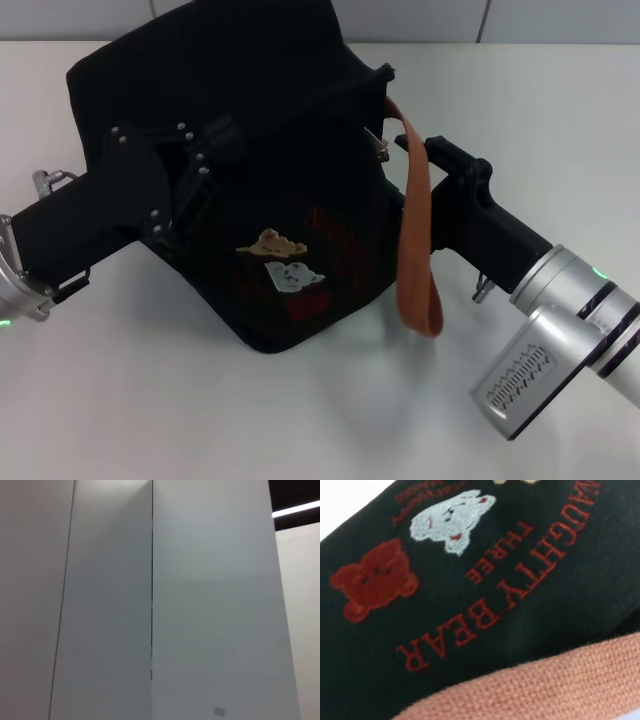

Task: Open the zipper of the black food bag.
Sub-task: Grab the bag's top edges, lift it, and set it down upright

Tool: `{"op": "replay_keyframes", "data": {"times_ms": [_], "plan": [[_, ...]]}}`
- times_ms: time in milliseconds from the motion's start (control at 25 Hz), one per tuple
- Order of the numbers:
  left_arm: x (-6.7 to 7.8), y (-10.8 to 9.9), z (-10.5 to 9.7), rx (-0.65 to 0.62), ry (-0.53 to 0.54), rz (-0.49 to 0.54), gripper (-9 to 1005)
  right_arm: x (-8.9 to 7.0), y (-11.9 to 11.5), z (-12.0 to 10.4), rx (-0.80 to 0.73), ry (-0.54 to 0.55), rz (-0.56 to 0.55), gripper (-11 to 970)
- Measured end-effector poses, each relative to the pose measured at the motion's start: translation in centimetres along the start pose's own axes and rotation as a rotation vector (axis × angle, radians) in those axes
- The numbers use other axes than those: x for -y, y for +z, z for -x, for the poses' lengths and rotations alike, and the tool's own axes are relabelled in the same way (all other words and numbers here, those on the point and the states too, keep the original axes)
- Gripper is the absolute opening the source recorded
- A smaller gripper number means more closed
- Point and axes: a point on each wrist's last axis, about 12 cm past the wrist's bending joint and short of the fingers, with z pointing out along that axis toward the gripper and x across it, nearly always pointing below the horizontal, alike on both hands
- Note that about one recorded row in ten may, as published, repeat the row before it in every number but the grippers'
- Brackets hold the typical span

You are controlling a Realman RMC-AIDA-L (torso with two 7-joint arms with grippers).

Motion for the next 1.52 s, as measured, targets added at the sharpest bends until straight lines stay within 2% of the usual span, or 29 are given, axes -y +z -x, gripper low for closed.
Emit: {"op": "replay_keyframes", "data": {"times_ms": [280,760,1520], "plan": [[0.2,0.3,0.2,0.029,-0.007,-0.027,23,0.0,0.3,0.4,0.017,-0.017,0.000,606],[0.3,0.3,0.5,0.035,-0.003,-0.053,23,-0.2,1.1,1.6,0.048,-0.125,0.001,607],[0.2,0.2,0.4,0.028,-0.001,-0.048,23,0.3,1.1,2.0,0.061,-0.094,-0.050,607]]}}
